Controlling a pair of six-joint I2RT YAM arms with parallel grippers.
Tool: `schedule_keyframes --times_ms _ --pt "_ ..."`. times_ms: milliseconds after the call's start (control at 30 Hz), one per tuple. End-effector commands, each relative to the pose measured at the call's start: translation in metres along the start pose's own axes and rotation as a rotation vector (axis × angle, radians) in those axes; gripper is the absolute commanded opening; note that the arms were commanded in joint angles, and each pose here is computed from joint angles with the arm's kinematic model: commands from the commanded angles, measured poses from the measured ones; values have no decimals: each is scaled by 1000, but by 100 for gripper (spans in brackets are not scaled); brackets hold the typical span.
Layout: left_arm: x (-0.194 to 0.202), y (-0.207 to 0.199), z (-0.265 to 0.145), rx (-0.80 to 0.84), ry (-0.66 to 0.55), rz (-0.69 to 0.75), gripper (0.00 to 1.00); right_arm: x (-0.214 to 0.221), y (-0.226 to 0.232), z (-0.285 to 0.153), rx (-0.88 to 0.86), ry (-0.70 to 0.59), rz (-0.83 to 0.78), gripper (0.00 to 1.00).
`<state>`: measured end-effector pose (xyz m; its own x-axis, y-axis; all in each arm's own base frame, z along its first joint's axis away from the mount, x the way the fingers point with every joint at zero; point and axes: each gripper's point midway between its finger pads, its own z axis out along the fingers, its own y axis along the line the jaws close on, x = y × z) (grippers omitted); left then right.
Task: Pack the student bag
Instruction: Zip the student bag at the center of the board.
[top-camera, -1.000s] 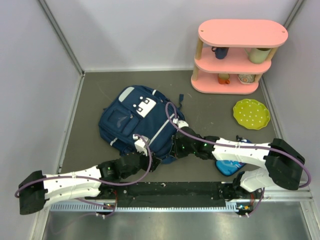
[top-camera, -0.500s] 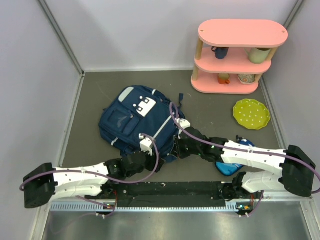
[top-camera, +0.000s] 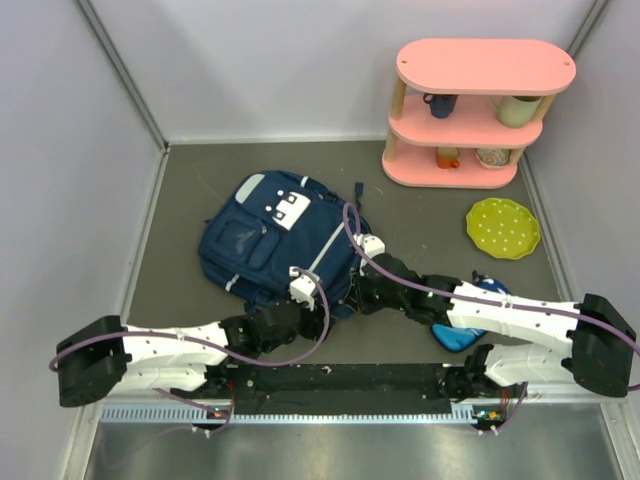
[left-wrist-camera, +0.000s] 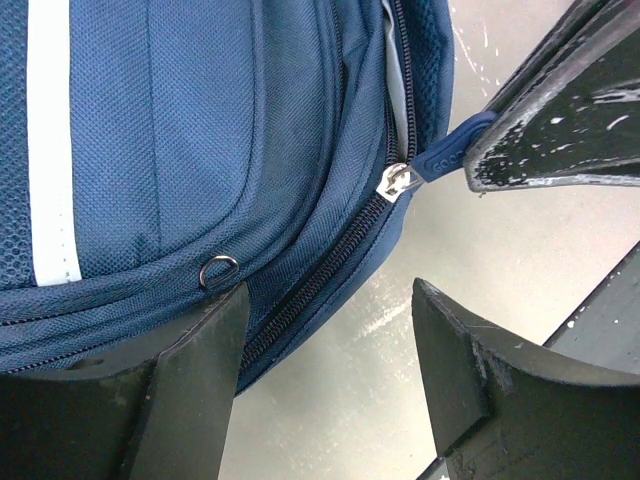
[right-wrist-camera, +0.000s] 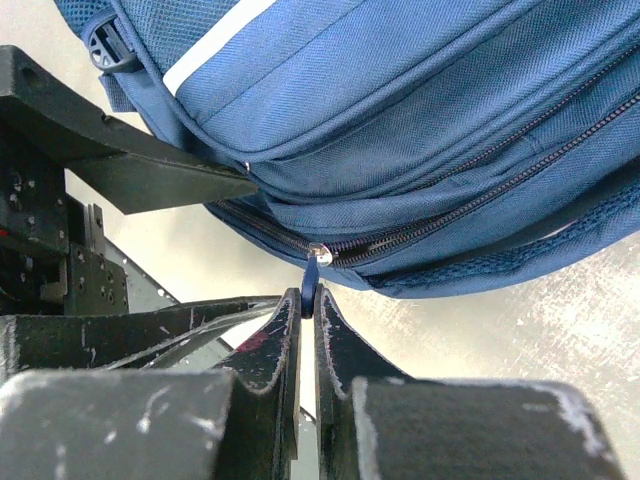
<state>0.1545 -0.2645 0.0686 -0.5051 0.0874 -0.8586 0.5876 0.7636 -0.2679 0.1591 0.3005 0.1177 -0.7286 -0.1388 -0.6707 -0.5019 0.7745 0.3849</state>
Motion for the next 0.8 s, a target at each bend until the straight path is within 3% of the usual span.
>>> schedule_keyframes --times_ms 0,233,633,767 --pt "-58 -9 -2 13 -214 5 71 -14 11 -8 -41 -62 9 0" --pt "-73 -18 -16 101 -300 87 71 -12 9 -5 -27 -51 25 0" --pt "-56 -17 7 85 -280 318 71 -18 10 -12 -29 -76 29 0" --pt "-53 -10 15 33 -270 355 65 -22 12 -17 -46 -90 31 0"
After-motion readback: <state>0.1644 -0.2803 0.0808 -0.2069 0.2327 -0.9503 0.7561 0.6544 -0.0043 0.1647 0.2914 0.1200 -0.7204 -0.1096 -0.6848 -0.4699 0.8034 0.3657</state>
